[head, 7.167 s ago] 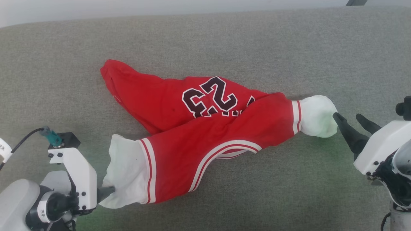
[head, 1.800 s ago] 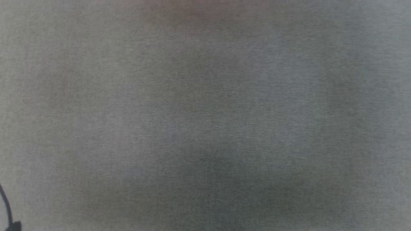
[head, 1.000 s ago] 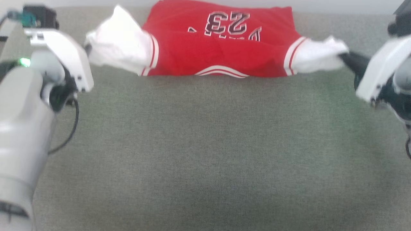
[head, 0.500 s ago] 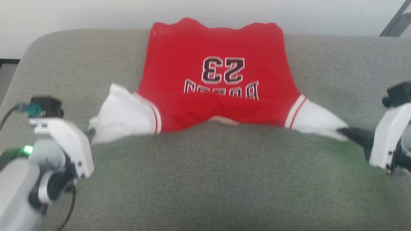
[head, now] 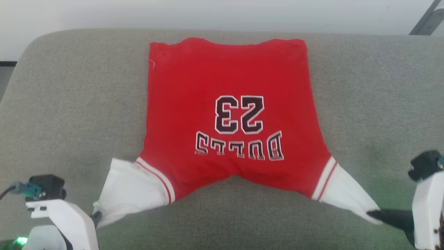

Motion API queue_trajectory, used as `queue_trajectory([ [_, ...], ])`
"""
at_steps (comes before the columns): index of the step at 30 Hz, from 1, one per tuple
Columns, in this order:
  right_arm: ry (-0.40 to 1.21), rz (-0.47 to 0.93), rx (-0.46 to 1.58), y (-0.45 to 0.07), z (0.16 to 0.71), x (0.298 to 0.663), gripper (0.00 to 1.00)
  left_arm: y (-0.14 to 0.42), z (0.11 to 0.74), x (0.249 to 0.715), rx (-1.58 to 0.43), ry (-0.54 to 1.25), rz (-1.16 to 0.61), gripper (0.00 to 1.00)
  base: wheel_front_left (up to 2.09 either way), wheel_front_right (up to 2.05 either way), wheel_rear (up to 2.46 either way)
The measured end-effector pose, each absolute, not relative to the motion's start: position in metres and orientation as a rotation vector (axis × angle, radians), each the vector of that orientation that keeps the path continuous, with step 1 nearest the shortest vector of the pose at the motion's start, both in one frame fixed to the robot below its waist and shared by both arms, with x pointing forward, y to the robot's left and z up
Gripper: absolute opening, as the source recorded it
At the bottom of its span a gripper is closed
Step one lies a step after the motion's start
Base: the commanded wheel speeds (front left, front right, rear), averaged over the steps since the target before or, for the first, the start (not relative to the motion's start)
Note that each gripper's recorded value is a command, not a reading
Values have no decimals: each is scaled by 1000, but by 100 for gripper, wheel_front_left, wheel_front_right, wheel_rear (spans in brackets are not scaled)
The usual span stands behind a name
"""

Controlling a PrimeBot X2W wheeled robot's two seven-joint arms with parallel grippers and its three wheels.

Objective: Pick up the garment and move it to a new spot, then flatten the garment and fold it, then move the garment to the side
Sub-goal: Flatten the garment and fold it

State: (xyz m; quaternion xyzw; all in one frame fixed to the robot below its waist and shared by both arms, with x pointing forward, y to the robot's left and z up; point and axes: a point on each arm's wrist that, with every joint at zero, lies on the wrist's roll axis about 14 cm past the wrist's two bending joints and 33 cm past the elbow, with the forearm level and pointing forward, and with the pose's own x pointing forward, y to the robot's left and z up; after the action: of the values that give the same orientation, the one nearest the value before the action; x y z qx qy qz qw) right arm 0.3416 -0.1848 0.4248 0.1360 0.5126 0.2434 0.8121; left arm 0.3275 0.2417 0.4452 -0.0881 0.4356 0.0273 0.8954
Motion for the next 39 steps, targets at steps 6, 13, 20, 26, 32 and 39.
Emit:
queue_trajectory([
  [6, 1178, 509, 290, -184, 410, 318, 0, 243, 430, 316, -209, 943, 83, 0, 0, 0, 0],
  [13, 1195, 474, 287, -170, 387, 321, 0, 235, 407, 326, -228, 943, 67, 0, 0, 0, 0],
  [20, 1154, 451, 252, -161, 374, 344, 100, 229, 390, 341, -218, 939, 45, 0, 0, 0, 0],
  [26, 1025, 442, 229, -161, 394, 376, 100, 224, 384, 341, -229, 943, 41, 0, 0, 0, 0],
  [32, 794, 422, 181, -159, 437, 435, 100, 221, 383, 342, -228, 933, 38, 0, 0, 0, 0],
  [39, 655, 415, 124, -143, 462, 510, 100, 215, 384, 347, -240, 921, 30, 0, 0, 0, 0],
])
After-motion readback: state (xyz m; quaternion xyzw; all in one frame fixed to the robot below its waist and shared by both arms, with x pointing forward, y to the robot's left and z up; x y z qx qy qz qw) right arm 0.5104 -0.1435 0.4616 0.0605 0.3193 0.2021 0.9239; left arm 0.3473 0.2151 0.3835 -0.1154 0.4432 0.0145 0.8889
